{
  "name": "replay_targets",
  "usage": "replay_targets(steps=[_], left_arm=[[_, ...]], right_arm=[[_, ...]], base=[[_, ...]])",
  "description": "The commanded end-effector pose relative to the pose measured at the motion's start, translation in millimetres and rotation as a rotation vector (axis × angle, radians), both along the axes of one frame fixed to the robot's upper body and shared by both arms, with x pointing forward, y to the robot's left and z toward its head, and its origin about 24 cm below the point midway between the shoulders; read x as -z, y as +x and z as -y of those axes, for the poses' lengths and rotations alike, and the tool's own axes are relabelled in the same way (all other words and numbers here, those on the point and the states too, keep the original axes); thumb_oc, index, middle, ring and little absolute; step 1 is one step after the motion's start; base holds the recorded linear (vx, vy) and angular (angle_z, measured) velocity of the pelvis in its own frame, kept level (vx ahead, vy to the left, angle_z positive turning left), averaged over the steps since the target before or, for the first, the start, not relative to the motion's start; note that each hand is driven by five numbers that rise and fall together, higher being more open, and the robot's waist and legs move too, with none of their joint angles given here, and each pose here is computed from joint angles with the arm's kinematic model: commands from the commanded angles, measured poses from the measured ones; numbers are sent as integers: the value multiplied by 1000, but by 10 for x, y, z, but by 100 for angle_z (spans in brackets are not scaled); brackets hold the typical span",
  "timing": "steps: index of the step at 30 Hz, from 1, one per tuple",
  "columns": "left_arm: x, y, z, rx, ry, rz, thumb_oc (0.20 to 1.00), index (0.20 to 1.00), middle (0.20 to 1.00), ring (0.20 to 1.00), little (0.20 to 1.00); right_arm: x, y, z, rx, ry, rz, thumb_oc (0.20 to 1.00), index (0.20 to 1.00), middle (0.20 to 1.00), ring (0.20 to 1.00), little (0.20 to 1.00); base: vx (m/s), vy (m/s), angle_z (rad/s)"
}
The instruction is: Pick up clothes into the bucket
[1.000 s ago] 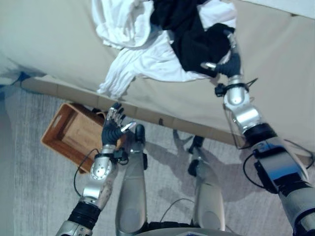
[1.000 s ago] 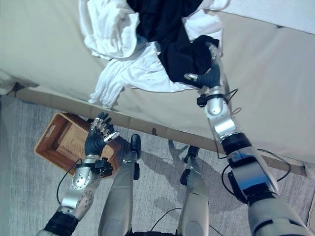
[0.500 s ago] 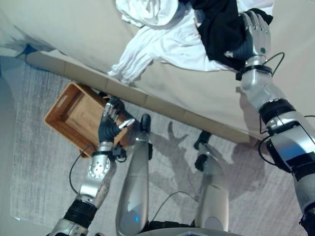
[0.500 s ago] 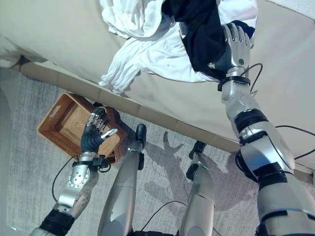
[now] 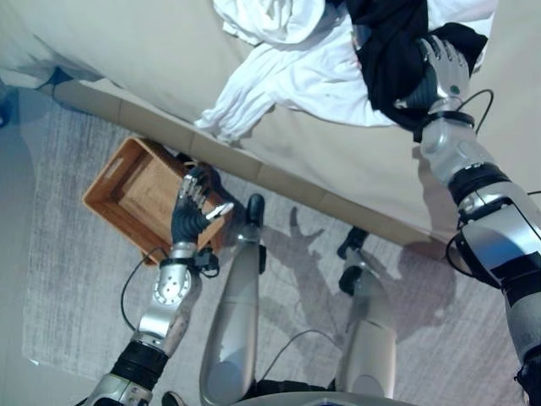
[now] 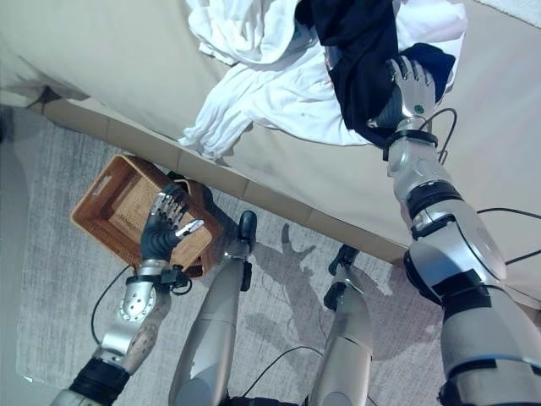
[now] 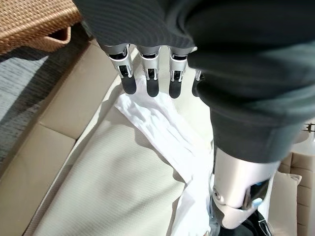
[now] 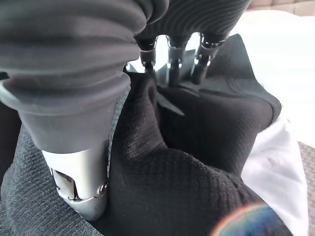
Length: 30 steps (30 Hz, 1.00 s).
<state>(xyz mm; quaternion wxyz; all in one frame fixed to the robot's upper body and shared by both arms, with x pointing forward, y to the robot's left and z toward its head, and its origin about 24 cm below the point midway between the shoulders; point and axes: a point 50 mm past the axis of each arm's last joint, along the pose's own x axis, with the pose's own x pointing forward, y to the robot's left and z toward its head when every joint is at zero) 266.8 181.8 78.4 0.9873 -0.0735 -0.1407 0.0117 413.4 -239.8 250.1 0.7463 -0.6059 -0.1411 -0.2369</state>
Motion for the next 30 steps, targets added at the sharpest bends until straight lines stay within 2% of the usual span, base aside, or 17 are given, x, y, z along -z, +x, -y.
replay_targets(steps=[1,8,15,21,25,30], left_arm=[[-188,-69,42,22,4,114,1000,1000,1000,1000,1000],[-187,-44,36,10,9,112,1000,1000,1000,1000,1000],[-94,0,-8,-32,16,74,1000,1000,1000,1000,1000],[87,-18,-109,-79,7,-3,1000,1000,1000,1000,1000],[156,-32,-157,-74,42,-33,1000,1000,1000,1000,1000],[222,-28,-204,-56,90,-67,1000,1000,1000,1000,1000]], right_arm=[[-219,-63,227,72,-4,40,200,200,200,200,200],[-241,-66,181,28,27,66,200,200,200,200,200],[-68,-154,4,-159,191,157,200,200,200,200,200],[318,-416,-138,-349,378,195,200,200,200,200,200],[551,-627,-67,-413,484,184,200,200,200,200,200],[524,-775,-37,-530,603,210,200,200,200,200,200]], base=[[0,0,0],[0,0,0],[-27,0,-3],[28,-19,-13],[69,-41,-20],[64,-36,-15]])
